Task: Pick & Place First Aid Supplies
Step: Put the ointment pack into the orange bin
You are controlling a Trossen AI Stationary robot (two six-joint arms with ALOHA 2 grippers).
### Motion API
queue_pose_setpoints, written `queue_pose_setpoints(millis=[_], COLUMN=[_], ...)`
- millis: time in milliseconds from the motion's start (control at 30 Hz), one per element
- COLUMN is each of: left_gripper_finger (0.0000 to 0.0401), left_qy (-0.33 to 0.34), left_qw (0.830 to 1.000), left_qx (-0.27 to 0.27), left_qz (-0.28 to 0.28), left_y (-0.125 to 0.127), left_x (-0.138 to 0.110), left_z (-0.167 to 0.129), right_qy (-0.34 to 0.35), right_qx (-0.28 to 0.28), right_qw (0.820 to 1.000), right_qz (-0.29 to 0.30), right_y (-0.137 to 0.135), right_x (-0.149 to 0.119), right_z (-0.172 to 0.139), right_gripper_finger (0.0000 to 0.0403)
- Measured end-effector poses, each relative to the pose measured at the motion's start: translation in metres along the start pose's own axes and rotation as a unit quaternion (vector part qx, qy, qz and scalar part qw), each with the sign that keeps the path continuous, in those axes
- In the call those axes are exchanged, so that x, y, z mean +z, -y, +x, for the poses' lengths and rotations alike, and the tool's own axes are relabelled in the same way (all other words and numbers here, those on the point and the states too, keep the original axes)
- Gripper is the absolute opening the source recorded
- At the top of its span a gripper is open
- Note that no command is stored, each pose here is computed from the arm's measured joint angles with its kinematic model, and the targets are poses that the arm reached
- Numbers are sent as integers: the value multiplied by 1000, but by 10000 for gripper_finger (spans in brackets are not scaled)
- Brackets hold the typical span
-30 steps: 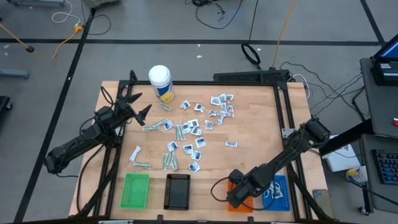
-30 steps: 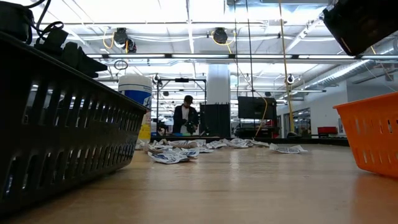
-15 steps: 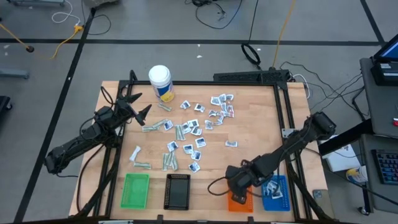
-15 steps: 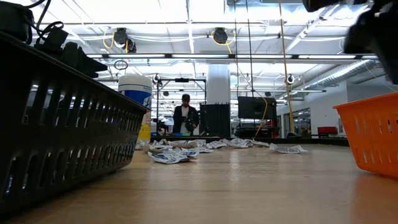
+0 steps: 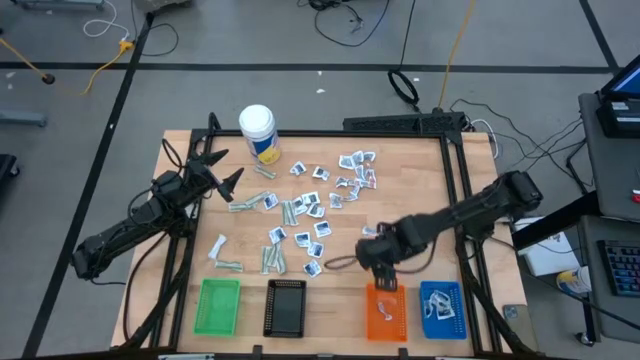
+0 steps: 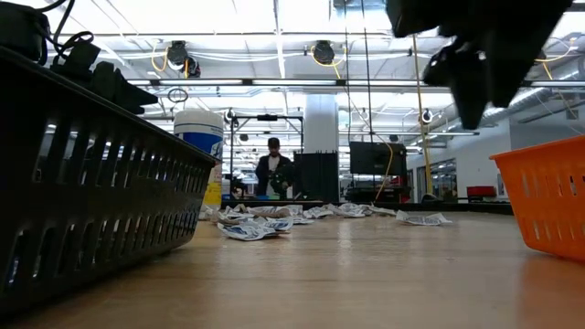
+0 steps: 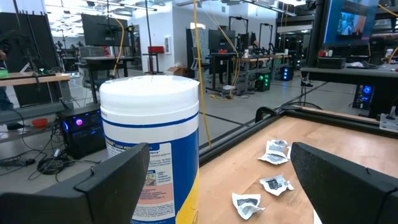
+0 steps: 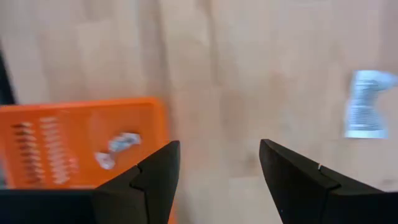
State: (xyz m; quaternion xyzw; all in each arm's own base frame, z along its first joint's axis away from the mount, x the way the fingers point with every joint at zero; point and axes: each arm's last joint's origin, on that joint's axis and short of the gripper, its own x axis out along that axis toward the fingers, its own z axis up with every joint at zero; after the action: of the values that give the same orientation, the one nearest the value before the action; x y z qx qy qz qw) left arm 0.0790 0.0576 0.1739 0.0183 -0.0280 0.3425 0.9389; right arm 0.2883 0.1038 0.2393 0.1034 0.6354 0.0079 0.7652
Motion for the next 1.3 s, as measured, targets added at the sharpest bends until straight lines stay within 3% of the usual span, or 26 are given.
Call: queue_pose_setpoints(millis=[400,700,1000,1300], left_gripper_finger=[397,397,397,397], left_qy=[0,0,0,0], left_qw=[1000,1000,1000,1000], left_qx=[0,0,0,0], left_qz=[0,0,0,0], left_y=[0,0,0,0], left_x=[0,0,0,0], left_z=[0,0,0,0], right_qy=[-12,-11,-31,-17], right_qx=[-32,-43,-79,-78], right_qw=[999,999,996,996], right_qz=[-18,3,3,-40], right_y=[81,121,131,120], right_x=[23,28,15,-1], right_z=[-9,-15,15,48], right_gripper_finger=[211,210,210,210])
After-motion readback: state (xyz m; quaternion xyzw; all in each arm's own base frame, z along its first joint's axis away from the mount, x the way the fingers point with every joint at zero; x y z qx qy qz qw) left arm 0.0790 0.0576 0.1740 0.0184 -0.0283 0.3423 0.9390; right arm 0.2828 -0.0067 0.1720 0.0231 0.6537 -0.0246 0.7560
